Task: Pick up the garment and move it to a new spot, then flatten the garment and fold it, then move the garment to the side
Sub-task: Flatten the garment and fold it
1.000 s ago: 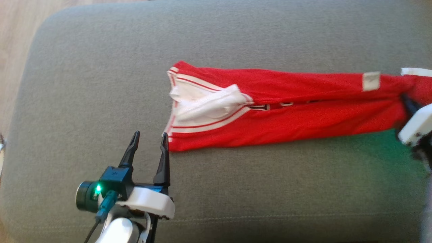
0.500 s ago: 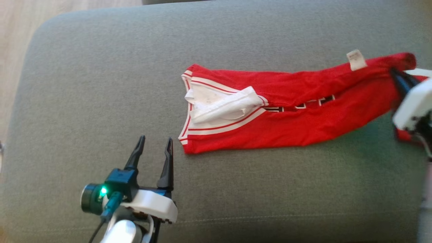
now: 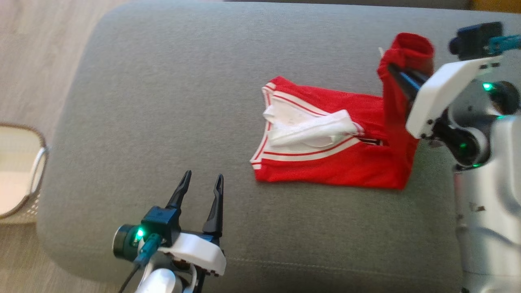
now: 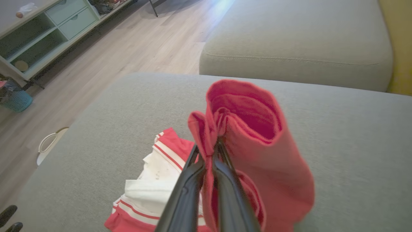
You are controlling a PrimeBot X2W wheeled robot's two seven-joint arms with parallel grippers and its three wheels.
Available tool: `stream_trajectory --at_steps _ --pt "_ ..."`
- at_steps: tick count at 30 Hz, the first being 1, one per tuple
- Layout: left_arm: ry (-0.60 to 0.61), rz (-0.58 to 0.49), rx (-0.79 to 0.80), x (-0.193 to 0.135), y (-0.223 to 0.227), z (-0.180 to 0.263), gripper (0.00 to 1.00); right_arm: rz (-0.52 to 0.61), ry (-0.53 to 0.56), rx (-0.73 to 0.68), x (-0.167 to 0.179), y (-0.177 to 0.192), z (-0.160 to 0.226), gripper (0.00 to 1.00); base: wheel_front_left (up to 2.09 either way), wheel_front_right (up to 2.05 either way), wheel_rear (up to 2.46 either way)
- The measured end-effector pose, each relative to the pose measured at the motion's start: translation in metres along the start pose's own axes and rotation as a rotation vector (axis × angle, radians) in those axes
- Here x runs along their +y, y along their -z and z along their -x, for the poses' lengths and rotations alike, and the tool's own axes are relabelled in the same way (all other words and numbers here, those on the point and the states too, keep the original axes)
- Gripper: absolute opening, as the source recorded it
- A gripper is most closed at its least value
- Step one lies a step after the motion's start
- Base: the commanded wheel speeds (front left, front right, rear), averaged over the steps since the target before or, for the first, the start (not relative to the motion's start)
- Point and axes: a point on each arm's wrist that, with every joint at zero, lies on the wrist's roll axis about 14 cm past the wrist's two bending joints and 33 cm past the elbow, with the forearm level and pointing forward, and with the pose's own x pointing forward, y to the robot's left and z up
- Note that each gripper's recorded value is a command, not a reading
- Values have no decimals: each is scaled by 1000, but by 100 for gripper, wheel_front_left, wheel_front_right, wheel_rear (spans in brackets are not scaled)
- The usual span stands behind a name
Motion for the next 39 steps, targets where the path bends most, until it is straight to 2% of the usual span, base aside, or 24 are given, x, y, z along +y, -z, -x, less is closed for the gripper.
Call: stream_trajectory --at_steps 10,13,29,30,31,32,33,39 --pt "-66 6 28 17 8 13 100 -19 -205 170 70 50 -42 0 0 0 0" --pt "-69 14 35 19 10 14 100 -32 -235 228 81 70 -48 0 0 0 0" --pt "-78 25 54 21 15 7 100 -26 -324 334 118 108 -80 0 0 0 0" --pt "-81 25 55 22 15 7 100 -22 -325 341 119 111 -82 5 0 0 0" --pt "-83 25 56 23 16 7 100 -21 -325 347 120 113 -82 20 0 0 0" --pt "-84 26 56 23 16 7 100 -21 -325 354 120 116 -82 47 0 0 0" --pt "-85 26 56 23 16 7 100 -20 -324 362 120 118 -82 100 0 0 0" --pt "-77 28 45 21 13 4 100 -35 -306 295 114 107 -81 100 0 0 0"
